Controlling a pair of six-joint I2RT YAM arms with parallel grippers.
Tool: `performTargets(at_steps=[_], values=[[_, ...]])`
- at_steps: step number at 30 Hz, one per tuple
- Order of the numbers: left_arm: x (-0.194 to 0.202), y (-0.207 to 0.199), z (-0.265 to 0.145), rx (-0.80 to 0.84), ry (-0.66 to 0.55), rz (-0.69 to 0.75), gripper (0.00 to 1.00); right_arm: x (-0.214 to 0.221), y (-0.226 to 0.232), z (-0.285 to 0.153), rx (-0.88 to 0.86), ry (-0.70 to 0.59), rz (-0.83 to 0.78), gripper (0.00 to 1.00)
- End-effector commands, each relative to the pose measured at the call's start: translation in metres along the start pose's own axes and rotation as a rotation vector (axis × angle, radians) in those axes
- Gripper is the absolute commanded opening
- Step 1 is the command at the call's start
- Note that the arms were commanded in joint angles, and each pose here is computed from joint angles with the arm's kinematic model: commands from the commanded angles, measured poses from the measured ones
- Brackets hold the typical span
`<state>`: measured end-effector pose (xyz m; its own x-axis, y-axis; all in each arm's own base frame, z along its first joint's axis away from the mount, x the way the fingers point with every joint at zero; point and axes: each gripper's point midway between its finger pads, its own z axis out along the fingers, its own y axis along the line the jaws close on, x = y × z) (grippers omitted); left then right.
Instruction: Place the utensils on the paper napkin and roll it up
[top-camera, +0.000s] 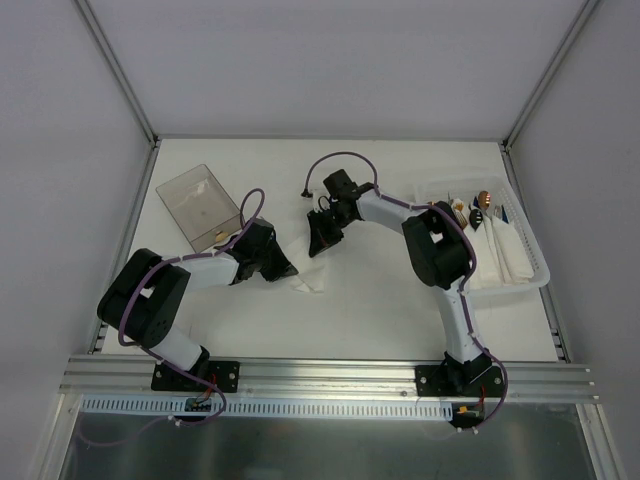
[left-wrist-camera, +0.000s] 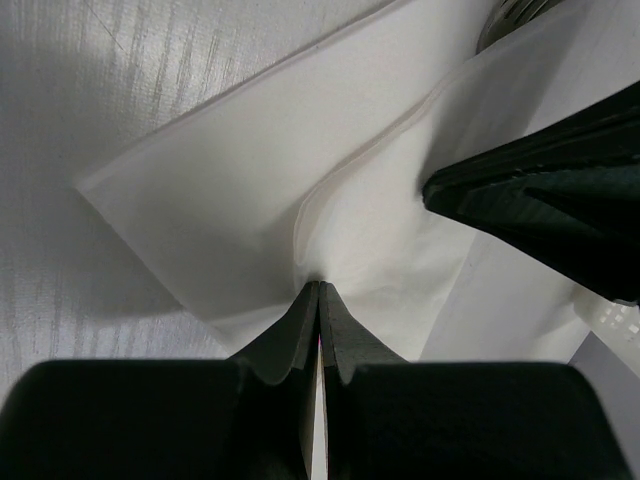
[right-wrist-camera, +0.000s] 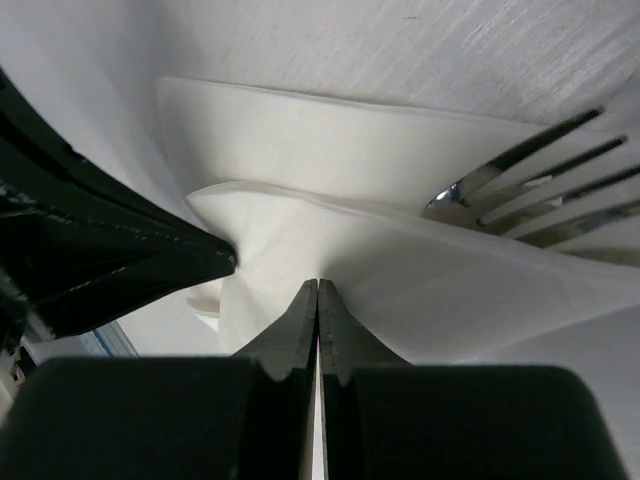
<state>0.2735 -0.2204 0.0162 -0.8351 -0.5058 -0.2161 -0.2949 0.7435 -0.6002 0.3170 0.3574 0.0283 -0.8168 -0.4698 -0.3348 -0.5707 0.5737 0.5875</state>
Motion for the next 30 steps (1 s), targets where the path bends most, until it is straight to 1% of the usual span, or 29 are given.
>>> performTargets(at_steps=[1, 5, 10, 11, 13, 14, 16, 18, 19, 20, 21, 25, 27, 28, 30], values=[[0.007, 0.024, -0.003, -0.086, 0.033, 0.013, 0.0, -0.01, 0.0, 0.008, 0.023, -0.009, -0.034, 0.0], [0.008, 0.024, -0.003, -0.084, 0.036, 0.013, 0.0, -0.006, -0.01, 0.014, 0.057, 0.006, 0.002, 0.0], [0.002, 0.021, -0.009, -0.065, 0.017, 0.031, 0.0, 0.006, -0.026, 0.011, 0.156, 0.02, 0.058, 0.0], [0.0, 0.018, -0.011, -0.052, 0.014, 0.063, 0.0, 0.01, -0.026, 0.01, 0.164, 0.026, 0.086, 0.0], [-0.01, -0.002, -0.021, 0.016, -0.004, 0.128, 0.0, 0.018, -0.028, 0.007, 0.191, 0.034, 0.123, 0.0], [-0.017, -0.016, -0.032, 0.063, -0.037, 0.176, 0.05, 0.024, -0.03, 0.007, 0.193, 0.043, 0.17, 0.0], [-0.022, -0.033, -0.044, 0.12, -0.057, 0.225, 0.11, 0.027, -0.027, 0.005, 0.192, 0.046, 0.205, 0.0], [-0.026, -0.05, -0.058, 0.178, -0.077, 0.264, 0.17, 0.033, -0.025, 0.005, 0.183, 0.054, 0.285, 0.0], [-0.027, -0.055, -0.061, 0.192, -0.077, 0.267, 0.18, 0.035, -0.026, 0.005, 0.186, 0.054, 0.312, 0.0], [-0.024, -0.058, -0.063, 0.207, -0.061, 0.264, 0.18, 0.035, -0.027, 0.004, 0.185, 0.052, 0.343, 0.0], [-0.023, -0.061, -0.064, 0.217, -0.056, 0.257, 0.18, 0.036, -0.025, 0.005, 0.173, 0.052, 0.41, 0.0], [-0.01, -0.059, -0.057, 0.206, -0.003, 0.215, 0.17, 0.044, -0.035, 0.004, 0.183, 0.044, 0.604, 0.0], [-0.002, -0.06, -0.053, 0.197, 0.014, 0.199, 0.17, 0.051, -0.038, 0.004, 0.188, 0.035, 0.669, 0.0], [0.002, -0.06, -0.048, 0.186, 0.027, 0.194, 0.17, 0.052, -0.04, 0.003, 0.19, 0.025, 0.731, 0.0], [0.013, -0.064, -0.043, 0.179, 0.053, 0.182, 0.17, 0.058, -0.043, 0.003, 0.199, 0.01, 0.784, 0.0]])
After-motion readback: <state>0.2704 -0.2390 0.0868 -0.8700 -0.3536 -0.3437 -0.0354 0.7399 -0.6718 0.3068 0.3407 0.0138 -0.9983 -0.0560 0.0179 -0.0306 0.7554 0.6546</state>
